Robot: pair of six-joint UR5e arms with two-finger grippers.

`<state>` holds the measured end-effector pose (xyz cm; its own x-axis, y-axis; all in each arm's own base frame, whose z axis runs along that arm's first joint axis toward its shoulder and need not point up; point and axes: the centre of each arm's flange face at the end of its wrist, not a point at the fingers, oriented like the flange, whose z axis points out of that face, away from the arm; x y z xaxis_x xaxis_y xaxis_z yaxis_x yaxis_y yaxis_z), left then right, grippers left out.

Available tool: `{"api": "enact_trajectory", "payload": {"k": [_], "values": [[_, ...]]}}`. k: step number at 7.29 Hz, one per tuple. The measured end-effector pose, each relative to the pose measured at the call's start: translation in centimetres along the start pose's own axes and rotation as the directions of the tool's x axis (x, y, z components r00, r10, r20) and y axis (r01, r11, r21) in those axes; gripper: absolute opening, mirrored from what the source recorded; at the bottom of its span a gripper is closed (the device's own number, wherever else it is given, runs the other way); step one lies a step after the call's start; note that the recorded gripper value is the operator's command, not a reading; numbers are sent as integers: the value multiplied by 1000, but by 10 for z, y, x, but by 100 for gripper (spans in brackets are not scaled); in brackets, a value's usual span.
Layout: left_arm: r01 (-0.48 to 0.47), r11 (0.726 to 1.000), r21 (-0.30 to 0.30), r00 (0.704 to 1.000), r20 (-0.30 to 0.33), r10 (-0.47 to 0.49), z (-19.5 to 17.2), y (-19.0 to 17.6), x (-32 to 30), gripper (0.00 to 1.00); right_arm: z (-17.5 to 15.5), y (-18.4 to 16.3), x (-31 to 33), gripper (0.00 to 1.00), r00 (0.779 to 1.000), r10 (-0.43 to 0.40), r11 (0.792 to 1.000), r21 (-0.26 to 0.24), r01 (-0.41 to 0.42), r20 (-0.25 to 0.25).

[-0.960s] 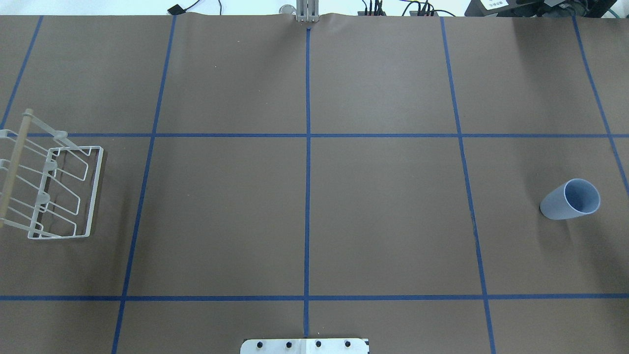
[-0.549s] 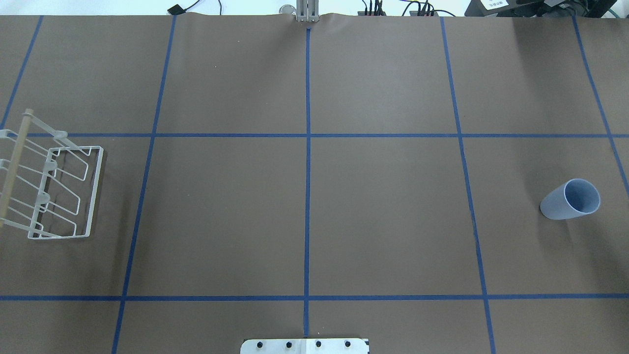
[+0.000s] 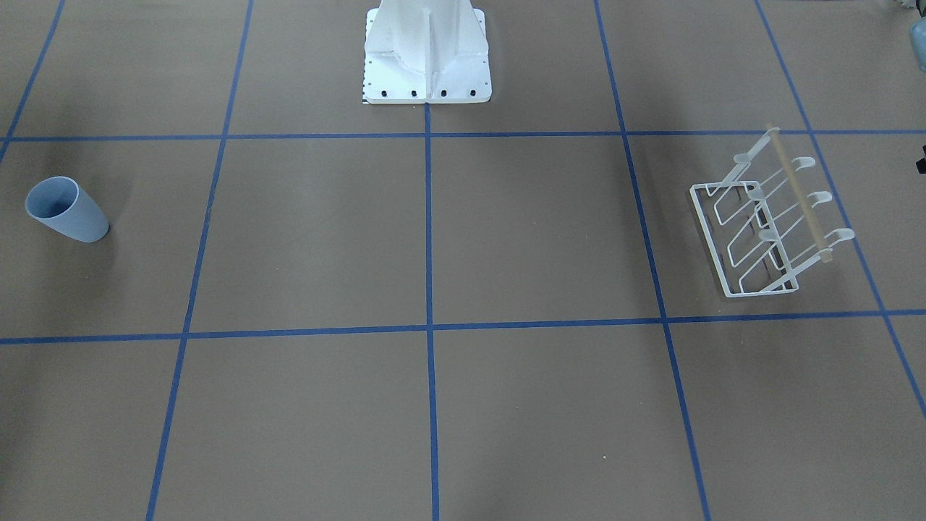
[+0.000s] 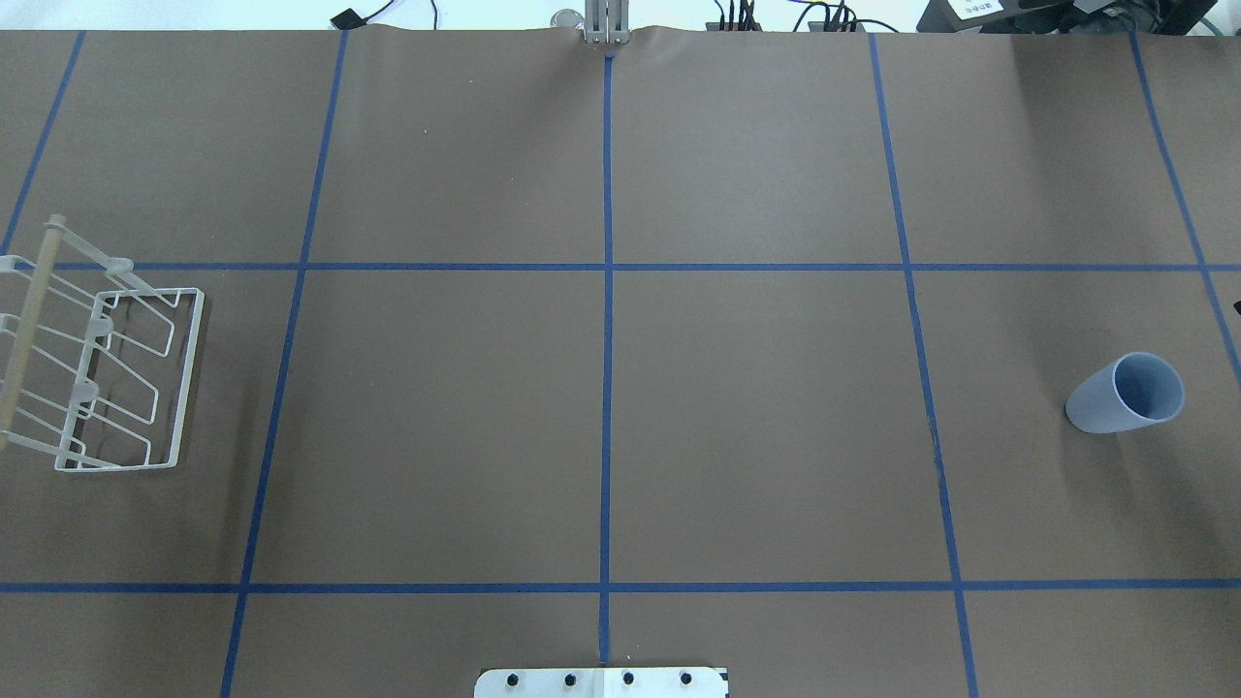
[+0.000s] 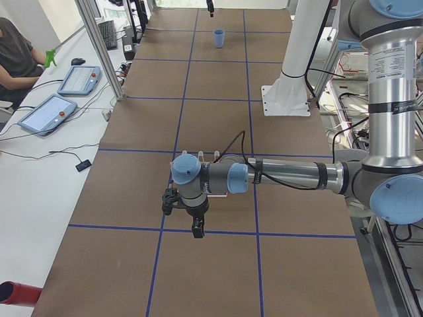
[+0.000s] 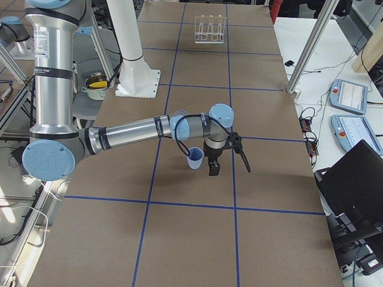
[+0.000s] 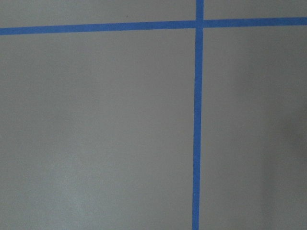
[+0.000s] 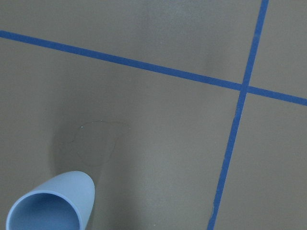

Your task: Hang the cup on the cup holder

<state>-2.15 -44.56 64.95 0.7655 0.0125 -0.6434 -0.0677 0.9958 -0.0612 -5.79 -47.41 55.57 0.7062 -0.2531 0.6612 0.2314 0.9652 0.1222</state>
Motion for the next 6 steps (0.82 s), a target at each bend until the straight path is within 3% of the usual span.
{"api": "enact_trajectory", "payload": {"k": [6], "values": [[-20, 999, 25, 1000, -4, 21, -11, -4, 10, 99, 51, -1, -53, 100, 998, -57, 992, -109, 61, 42]]}}
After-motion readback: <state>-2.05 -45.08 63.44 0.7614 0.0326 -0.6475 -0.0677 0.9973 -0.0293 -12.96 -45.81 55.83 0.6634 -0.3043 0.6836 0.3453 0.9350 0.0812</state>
